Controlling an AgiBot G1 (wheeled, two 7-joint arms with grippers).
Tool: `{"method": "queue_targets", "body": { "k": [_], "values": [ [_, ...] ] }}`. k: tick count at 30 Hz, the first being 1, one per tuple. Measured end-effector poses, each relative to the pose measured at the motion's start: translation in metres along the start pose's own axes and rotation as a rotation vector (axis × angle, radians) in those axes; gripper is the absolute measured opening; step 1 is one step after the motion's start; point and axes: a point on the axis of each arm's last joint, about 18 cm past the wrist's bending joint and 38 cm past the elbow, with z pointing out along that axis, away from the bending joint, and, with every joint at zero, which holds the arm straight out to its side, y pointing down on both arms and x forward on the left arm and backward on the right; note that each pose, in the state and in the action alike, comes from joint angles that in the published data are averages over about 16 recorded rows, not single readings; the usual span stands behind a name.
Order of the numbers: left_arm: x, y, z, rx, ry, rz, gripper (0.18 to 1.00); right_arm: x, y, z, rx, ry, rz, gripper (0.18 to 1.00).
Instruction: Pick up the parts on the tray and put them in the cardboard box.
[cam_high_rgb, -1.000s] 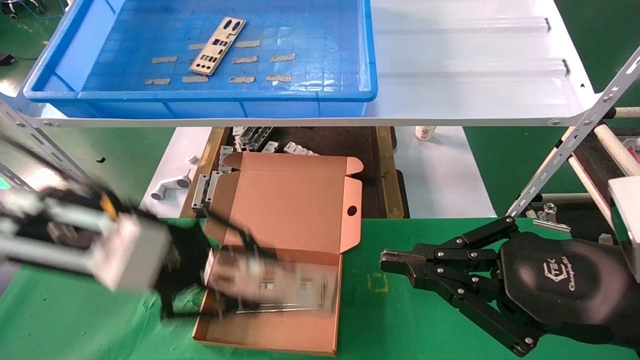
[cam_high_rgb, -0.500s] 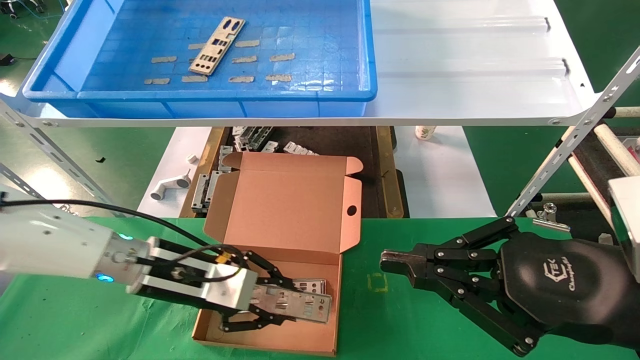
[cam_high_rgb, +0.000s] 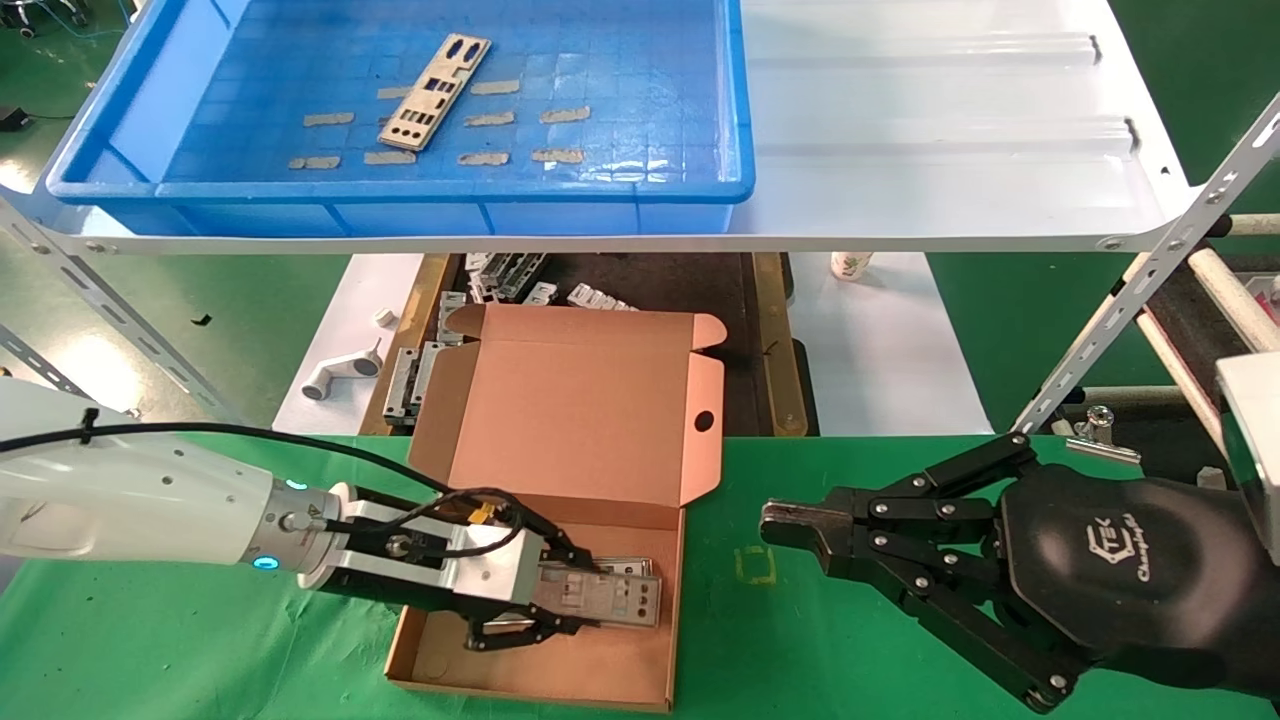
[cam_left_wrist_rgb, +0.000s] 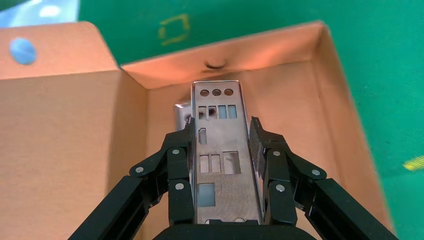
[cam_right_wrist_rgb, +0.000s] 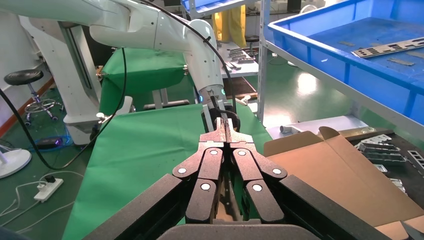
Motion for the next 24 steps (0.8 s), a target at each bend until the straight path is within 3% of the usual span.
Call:
{"method": "queue_targets", "body": {
  "k": [12,24],
  "values": [
    [-0.011,0.002,-0.004,0.016,-0.045,-0.041,0.491,0.000,0.000,0.000,0.000,0.000,0.000,0.191],
    [-0.010,-0.010,-0.018,0.126,-0.086,-0.130,0.684,0.000,0.000,0.000,0.000,0.000,0.000,0.191]
  ]
}}
